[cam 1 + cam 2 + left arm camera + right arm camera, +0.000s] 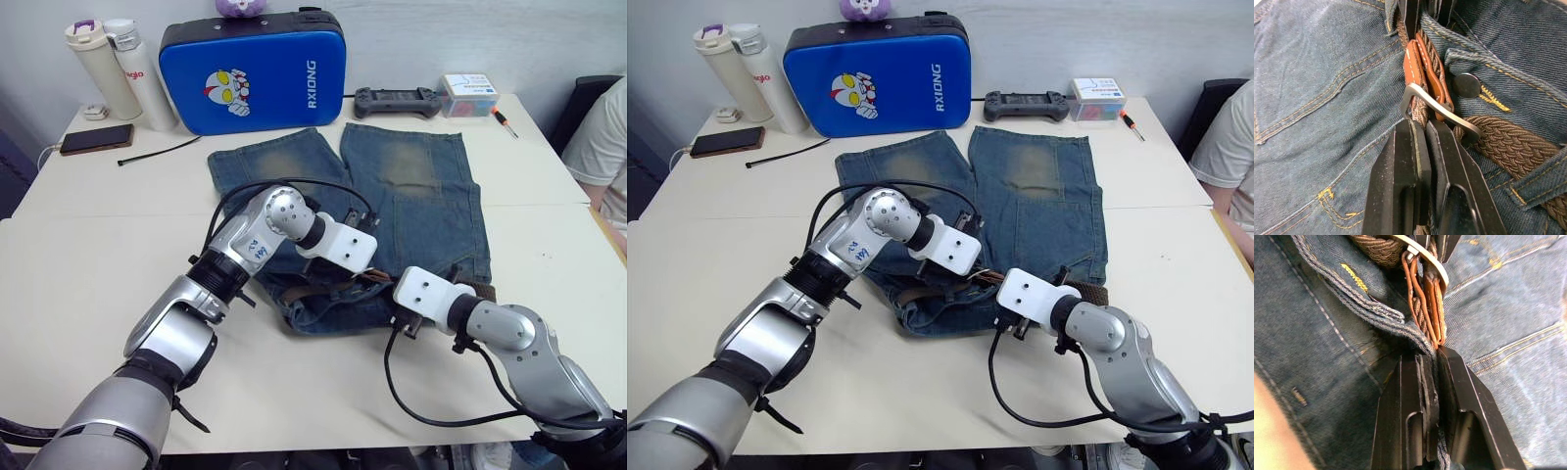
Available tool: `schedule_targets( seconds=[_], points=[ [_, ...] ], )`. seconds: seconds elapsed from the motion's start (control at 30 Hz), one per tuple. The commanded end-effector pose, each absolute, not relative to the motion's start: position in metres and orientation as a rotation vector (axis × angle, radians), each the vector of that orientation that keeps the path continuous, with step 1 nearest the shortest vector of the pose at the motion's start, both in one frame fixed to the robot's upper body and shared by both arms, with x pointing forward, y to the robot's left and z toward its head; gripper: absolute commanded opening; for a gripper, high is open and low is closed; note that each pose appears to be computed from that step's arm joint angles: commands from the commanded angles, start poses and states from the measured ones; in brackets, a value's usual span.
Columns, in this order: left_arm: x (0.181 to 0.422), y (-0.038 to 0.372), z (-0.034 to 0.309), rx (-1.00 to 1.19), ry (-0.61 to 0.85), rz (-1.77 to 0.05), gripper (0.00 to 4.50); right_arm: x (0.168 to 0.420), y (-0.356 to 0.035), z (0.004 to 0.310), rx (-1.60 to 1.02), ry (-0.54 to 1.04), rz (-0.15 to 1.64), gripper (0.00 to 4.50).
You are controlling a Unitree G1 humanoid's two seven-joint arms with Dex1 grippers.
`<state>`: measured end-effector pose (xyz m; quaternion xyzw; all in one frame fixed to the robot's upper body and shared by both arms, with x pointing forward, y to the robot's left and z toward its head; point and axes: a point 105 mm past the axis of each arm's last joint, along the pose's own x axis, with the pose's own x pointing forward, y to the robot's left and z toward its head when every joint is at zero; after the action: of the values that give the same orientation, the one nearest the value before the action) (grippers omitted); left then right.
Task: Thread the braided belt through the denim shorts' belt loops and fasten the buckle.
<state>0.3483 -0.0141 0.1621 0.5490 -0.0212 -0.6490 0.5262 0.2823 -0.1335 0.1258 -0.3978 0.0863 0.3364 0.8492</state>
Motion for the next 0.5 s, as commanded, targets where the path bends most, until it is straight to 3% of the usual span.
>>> schedule_targets(
  seconds=[0.03, 0.2, 0.27, 0.33, 0.5],
  points=[
    [0.342, -0.029, 0.171, 1.315, -0.111, -1.564, 0.0, 0.275, -0.116, 0.145, -0.772, 0.094, 0.758, 0.06],
    [0.342, -0.028, 0.168, 1.292, -0.089, -1.558, 0.0, 0.274, -0.122, 0.15, -0.735, 0.103, 0.741, 2.09],
    [0.341, -0.028, 0.167, 1.277, -0.077, -1.559, 0.0, 0.275, -0.128, 0.151, -0.684, 0.115, 0.705, 3.13],
    [0.338, -0.029, 0.166, 1.212, -0.056, -1.554, 0.0, 0.274, -0.137, 0.151, -0.538, 0.159, 0.668, 3.98],
    [0.322, -0.031, 0.158, 1.116, 0.002, -1.562, 0.0, 0.275, -0.15, 0.169, -0.269, 0.172, 0.61, 3.98]
  ],
)
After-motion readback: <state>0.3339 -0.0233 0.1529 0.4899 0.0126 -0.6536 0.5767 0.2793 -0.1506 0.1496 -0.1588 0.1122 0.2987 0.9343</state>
